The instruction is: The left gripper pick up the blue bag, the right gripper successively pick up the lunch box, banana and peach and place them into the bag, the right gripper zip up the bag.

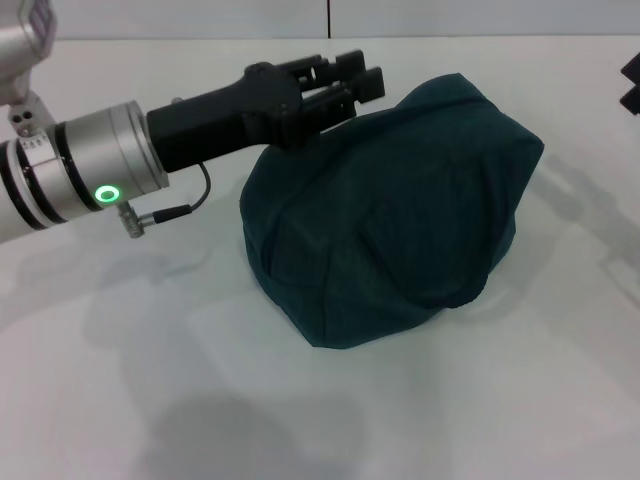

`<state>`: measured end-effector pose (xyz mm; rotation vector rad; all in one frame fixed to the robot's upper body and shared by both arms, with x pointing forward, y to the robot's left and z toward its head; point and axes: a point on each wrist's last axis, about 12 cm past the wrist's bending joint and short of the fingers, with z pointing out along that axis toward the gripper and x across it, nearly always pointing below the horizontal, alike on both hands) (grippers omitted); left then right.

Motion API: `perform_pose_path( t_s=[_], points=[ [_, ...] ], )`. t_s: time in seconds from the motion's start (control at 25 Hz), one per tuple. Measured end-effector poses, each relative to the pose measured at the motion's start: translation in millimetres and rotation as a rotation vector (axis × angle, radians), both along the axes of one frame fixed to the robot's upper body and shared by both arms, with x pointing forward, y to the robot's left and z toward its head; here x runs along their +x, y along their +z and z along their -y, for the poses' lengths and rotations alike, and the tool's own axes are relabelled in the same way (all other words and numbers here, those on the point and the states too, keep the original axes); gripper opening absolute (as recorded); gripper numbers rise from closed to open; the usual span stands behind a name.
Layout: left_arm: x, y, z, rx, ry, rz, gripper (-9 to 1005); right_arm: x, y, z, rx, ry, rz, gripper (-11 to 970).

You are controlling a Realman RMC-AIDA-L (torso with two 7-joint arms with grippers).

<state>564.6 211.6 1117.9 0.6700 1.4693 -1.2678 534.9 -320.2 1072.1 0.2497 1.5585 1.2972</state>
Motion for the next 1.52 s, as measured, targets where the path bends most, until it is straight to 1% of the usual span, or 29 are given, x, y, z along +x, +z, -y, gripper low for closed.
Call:
perform_pose_path(
  t_s=[0.16, 0.2, 0.32, 0.36, 0.48, 0.6, 0.72, 0.8, 0.84, 0.92, 1.04, 1.24, 1.4, 1.52],
  points=[
    [2.0, 2.5, -1, -0.015, 0.012, -0.003, 304, -3.2, 10.0, -4, -0.032, 0.056, 0.111, 836],
    [2.9, 3.7, -1, -0.017, 0.012, -0.001, 337, -4.8, 15.0, -5, -0.042, 0.075, 0.164, 837],
    [6.3, 9.1, -1, -0.021, 0.009, 0.011, 479, -9.2, 30.3, -6, -0.069, 0.136, 0.311, 841],
    [7.9, 12.9, -2, -0.018, 0.005, 0.018, 527, -10.6, 34.6, -7, -0.079, 0.155, 0.352, 842],
    [10.0, 23.8, -7, 0.004, -0.011, 0.041, 677, -15.7, 48.8, -11, -0.137, 0.265, 0.495, 849],
    [7.3, 36.8, -17, 0.038, -0.044, 0.081, 831, -18.2, 56.1, -19, -0.200, 0.365, 0.585, 857],
    [-0.1, 48.5, -33, 0.072, -0.090, 0.091, 845, -20.0, 57.7, -27, -0.270, 0.443, 0.646, 857],
    [-6.0, 52.2, -44, 0.089, -0.117, 0.085, 854, -22.2, 55.6, -31, -0.329, 0.484, 0.687, 857],
    [-12.6, 53.3, -53, 0.102, -0.139, 0.081, 858, -23.4, 54.2, -32, -0.348, 0.495, 0.700, 857],
    [-20.4, 52.2, -61, 0.118, -0.159, 0.081, 867, -26.1, 50.7, -35, -0.393, 0.522, 0.731, 857],
    [-36.0, 46.0, -75, 0.165, -0.179, 0.076, 872, -28.1, 46.7, -43, -0.449, 0.590, 0.762, 857],
    [-56.4, 28.8, -88, 0.209, -0.189, 0.041, 872, -27.0, 38.3, -63, -0.524, 0.698, 0.763, 857],
    [-70.8, 16.6, -96, 0.220, -0.189, 0.041, 872, -22.5, 32.7, -80, -0.564, 0.730, 0.754, 857],
    [-76.2, 11.1, -99, 0.213, -0.183, 0.038, 872, -20.1, 31.7, -87, -0.574, 0.741, 0.753, 857]
  ],
)
